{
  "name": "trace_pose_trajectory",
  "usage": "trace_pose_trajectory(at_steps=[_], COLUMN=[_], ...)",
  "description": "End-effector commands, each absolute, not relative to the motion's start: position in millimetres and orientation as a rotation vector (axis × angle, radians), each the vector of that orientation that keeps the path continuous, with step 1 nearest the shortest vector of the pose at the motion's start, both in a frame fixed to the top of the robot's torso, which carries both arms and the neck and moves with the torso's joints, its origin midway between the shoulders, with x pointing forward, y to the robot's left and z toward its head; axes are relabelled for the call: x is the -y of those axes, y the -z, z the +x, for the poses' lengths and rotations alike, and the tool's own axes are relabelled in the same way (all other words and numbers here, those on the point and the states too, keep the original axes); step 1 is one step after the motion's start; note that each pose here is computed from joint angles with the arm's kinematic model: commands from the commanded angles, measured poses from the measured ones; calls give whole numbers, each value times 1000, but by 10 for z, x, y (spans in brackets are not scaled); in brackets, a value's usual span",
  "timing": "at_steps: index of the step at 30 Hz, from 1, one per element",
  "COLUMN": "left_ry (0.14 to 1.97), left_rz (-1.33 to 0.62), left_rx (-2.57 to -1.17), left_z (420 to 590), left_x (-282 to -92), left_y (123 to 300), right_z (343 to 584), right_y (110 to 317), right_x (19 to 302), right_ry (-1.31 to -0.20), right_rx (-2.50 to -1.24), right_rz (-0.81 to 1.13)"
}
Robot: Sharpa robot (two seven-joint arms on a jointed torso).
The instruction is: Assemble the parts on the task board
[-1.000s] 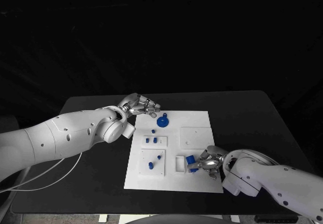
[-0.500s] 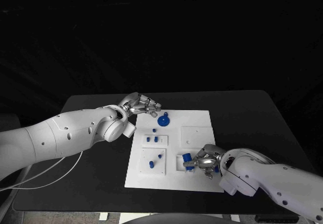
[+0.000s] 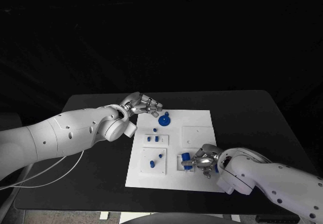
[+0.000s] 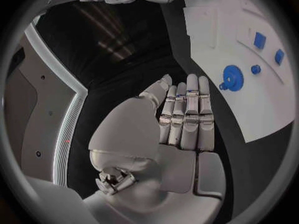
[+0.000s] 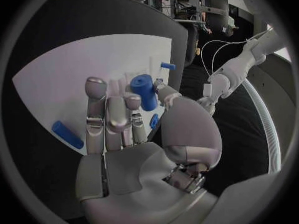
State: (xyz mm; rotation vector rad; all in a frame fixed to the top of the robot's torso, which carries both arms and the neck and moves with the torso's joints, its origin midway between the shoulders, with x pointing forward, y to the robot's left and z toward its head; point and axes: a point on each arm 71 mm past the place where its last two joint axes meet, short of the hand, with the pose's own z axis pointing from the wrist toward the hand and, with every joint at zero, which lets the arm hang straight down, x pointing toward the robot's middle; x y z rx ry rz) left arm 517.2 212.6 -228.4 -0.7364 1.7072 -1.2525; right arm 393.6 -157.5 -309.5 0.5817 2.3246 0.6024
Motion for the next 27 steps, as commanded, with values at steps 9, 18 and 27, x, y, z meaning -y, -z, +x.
trace_pose_trajectory(at_steps=[9, 18, 27], left_ry=[1281, 1281, 1283], left_rz=[-732, -733, -733], left_rx=[-1716, -1719, -1721], left_z=[5162, 5159, 5158], left_x=[-2092, -2094, -2089], left_y=[2279, 2281, 2281], right_z=[3940, 3934, 3928], right_y=[3148, 3165, 3168], right_x=[1512, 1513, 1502], right_ry=[-579, -562, -570], right_rx=[-2332, -2349, -2355], right_rz=[510, 484, 471])
